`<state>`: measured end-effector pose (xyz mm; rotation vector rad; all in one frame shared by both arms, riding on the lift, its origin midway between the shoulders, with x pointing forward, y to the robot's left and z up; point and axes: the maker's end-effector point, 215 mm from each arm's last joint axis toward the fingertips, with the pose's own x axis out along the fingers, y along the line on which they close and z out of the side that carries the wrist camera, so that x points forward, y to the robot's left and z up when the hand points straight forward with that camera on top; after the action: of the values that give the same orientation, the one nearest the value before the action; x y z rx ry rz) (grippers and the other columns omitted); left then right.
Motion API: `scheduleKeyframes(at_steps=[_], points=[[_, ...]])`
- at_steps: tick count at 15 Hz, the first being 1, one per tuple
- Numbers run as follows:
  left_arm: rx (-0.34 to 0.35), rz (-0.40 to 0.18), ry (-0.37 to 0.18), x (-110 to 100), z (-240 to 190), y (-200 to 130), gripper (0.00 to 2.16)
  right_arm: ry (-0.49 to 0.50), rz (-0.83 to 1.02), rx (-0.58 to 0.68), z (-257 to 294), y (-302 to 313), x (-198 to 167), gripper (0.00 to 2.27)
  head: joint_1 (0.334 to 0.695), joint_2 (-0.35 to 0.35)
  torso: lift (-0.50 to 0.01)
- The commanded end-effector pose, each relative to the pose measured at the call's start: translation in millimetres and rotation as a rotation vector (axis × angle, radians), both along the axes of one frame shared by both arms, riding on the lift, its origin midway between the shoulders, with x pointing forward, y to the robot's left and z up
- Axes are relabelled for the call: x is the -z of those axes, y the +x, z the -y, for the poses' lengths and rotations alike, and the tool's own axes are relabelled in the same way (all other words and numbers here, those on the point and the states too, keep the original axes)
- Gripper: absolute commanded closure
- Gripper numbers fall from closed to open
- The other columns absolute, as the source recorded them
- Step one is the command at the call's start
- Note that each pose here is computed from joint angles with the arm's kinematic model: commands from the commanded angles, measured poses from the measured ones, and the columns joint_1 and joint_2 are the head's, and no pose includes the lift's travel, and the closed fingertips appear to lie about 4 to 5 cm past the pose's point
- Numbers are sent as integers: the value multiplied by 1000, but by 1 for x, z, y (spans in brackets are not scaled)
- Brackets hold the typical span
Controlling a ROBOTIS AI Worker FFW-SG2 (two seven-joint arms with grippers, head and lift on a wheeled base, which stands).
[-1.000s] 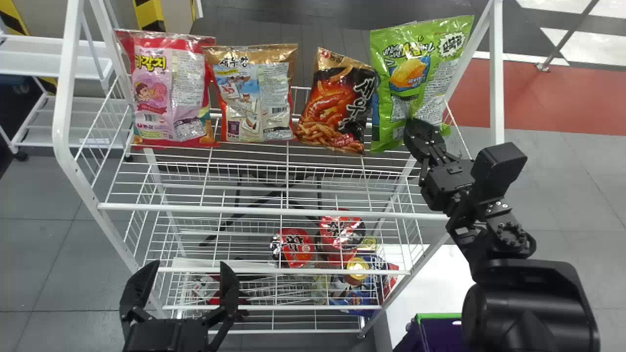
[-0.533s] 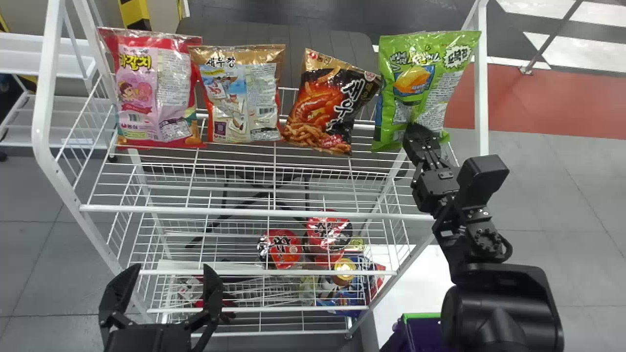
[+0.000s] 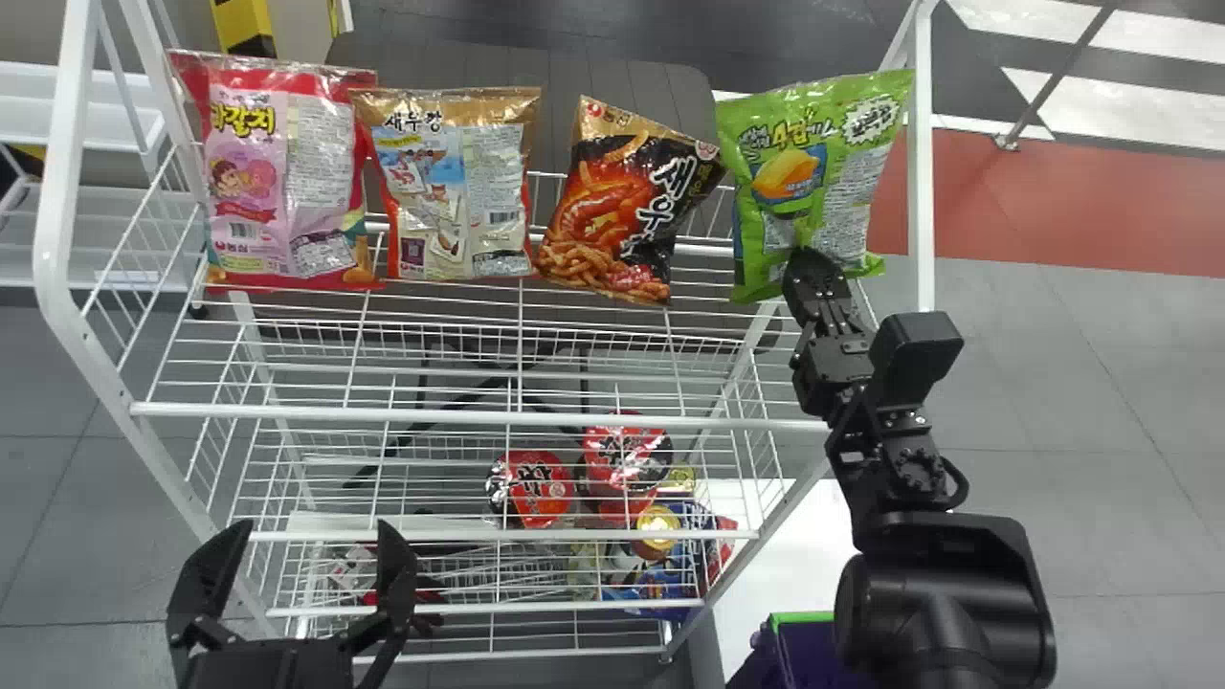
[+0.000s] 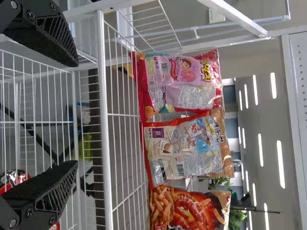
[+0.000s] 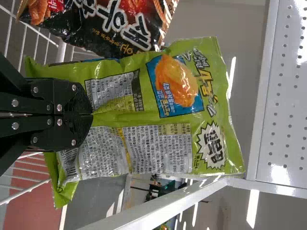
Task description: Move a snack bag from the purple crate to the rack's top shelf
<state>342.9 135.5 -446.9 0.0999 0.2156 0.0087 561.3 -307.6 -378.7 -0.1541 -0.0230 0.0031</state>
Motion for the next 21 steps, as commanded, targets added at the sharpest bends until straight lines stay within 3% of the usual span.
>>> scheduleKeyframes(at_steps=[1,15,21], points=[[-1,-2,2,1,-1,0,90,-3,-12,5,0,5,7,2246,695,-211,1],[-8,-13,10,8,-4,-1,90,85,15,-65,-42,11,-1,2250,695,-166,1],[-7,-11,8,8,-3,-1,90,132,-5,-45,-32,17,6,2250,695,-153,1]])
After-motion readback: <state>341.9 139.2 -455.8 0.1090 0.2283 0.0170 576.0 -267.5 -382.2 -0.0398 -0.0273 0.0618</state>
